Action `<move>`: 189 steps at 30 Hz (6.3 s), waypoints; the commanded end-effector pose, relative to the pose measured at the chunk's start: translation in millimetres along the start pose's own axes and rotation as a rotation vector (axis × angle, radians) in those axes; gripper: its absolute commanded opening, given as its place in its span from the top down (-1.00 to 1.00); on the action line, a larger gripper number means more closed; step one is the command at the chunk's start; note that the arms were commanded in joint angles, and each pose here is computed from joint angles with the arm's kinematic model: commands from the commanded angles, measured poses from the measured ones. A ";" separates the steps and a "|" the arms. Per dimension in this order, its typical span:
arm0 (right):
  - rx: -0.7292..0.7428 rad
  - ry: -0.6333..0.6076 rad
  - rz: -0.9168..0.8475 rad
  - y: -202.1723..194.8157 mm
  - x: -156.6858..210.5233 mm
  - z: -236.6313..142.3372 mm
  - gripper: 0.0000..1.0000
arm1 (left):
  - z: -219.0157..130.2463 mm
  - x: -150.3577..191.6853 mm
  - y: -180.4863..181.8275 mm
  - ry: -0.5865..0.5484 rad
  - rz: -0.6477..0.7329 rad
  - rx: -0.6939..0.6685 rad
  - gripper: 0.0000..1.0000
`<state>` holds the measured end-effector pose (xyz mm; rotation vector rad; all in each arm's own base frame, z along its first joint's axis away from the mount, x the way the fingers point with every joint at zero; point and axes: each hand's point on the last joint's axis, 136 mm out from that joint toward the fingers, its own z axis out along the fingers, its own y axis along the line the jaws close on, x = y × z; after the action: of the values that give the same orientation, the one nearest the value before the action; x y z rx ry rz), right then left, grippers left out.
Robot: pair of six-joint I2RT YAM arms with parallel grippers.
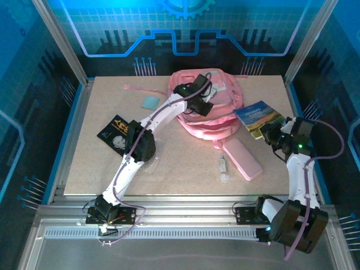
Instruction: Pack the student bag
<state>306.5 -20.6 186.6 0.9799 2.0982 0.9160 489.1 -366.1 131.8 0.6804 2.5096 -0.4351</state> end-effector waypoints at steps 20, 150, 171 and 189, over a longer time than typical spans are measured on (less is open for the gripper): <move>-0.179 0.085 -0.040 37.6 37.8 25.6 1.00 | -124.9 -107.9 -1.8 -0.325 -0.463 0.390 1.00; -0.166 0.939 -0.745 188.7 432.9 289.7 0.79 | -149.2 283.3 259.6 -0.169 -1.356 -0.305 -0.33; -0.410 0.914 -0.570 283.3 376.8 230.1 1.00 | -176.4 239.9 263.0 -0.470 -1.396 -0.051 -0.89; -0.412 0.784 -0.456 279.2 286.9 212.5 1.00 | -127.4 176.8 234.4 -0.711 -1.335 0.266 -0.96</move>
<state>415.7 427.8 185.1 -0.1328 2.5392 1.4970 417.8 -42.6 80.2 -1.1038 1.9340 -1.1135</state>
